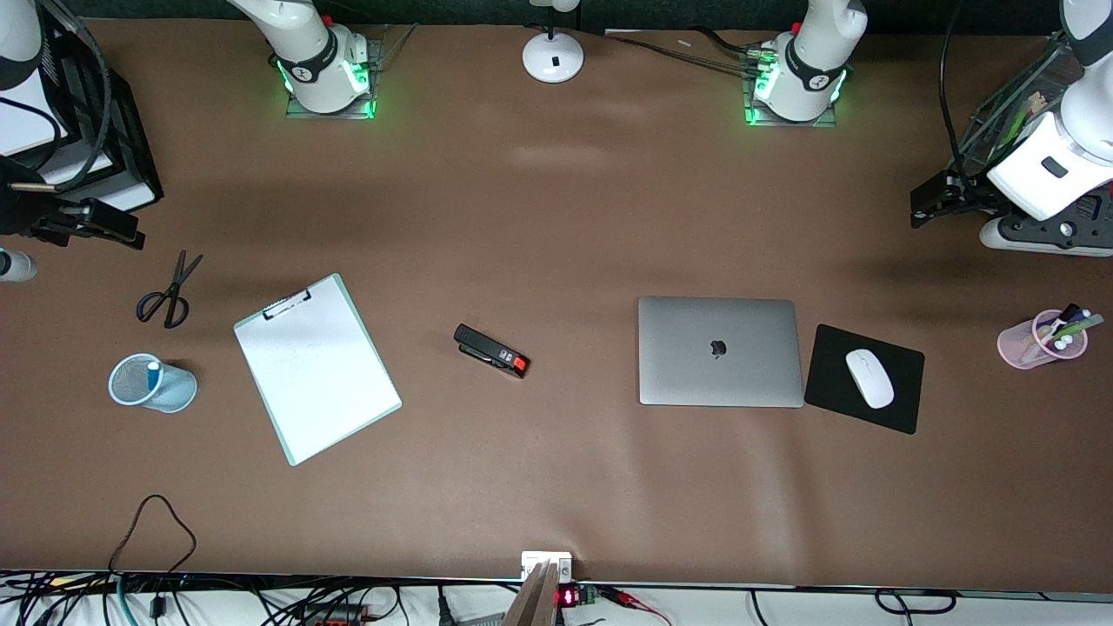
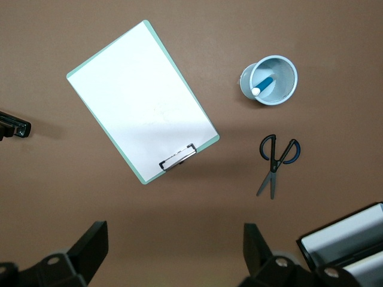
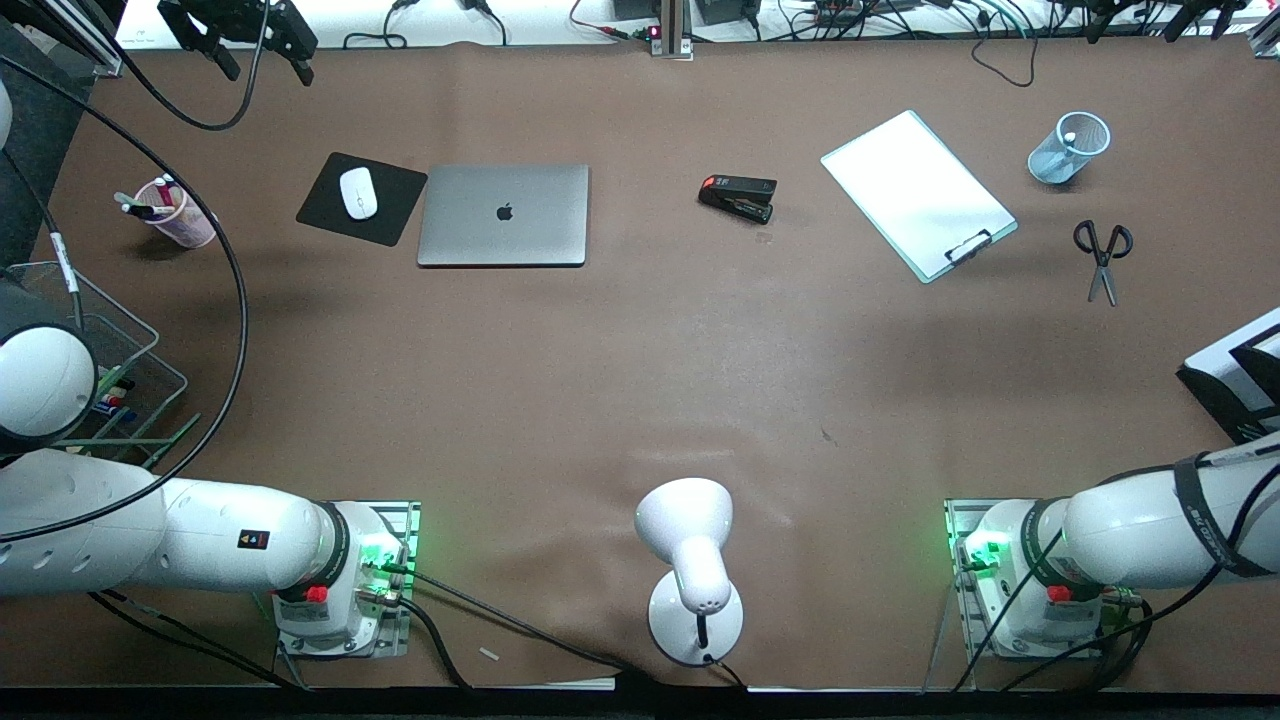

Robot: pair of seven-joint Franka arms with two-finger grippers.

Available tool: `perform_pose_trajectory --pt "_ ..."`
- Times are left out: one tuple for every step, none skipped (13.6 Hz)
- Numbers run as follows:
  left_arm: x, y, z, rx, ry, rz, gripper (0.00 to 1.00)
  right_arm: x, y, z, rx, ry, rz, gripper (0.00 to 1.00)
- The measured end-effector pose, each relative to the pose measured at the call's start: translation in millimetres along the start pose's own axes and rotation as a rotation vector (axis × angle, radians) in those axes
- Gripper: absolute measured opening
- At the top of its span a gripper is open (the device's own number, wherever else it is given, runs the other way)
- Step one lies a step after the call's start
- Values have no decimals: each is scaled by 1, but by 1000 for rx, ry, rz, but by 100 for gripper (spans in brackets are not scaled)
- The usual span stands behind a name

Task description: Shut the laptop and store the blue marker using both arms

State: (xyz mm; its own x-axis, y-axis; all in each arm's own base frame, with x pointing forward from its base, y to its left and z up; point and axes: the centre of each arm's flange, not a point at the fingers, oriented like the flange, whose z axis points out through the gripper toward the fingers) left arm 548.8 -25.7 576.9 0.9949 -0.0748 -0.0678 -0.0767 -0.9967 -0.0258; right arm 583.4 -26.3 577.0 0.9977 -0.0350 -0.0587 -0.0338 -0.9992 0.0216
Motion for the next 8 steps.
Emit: perform_pose_trajectory --pt "0 0 0 0 0 0 100 -8 2 2 4 3 1 100" --pt "0 0 0 0 0 0 100 -15 3 1 7 3 3 100" --pt "0 0 0 0 0 0 100 -21 5 -2 9 2 5 100" --pt "0 0 0 0 0 0 100 -25 6 -5 11 0 6 100" --pt "0 0 0 0 0 0 100 -28 7 -7 12 0 7 100" --pt "0 0 0 0 0 0 100 -30 7 -8 13 -6 7 100" --pt "0 0 0 0 0 0 100 -31 5 -7 13 -20 4 100" --pt "0 0 0 0 0 0 100 -33 4 -6 13 -31 1 100"
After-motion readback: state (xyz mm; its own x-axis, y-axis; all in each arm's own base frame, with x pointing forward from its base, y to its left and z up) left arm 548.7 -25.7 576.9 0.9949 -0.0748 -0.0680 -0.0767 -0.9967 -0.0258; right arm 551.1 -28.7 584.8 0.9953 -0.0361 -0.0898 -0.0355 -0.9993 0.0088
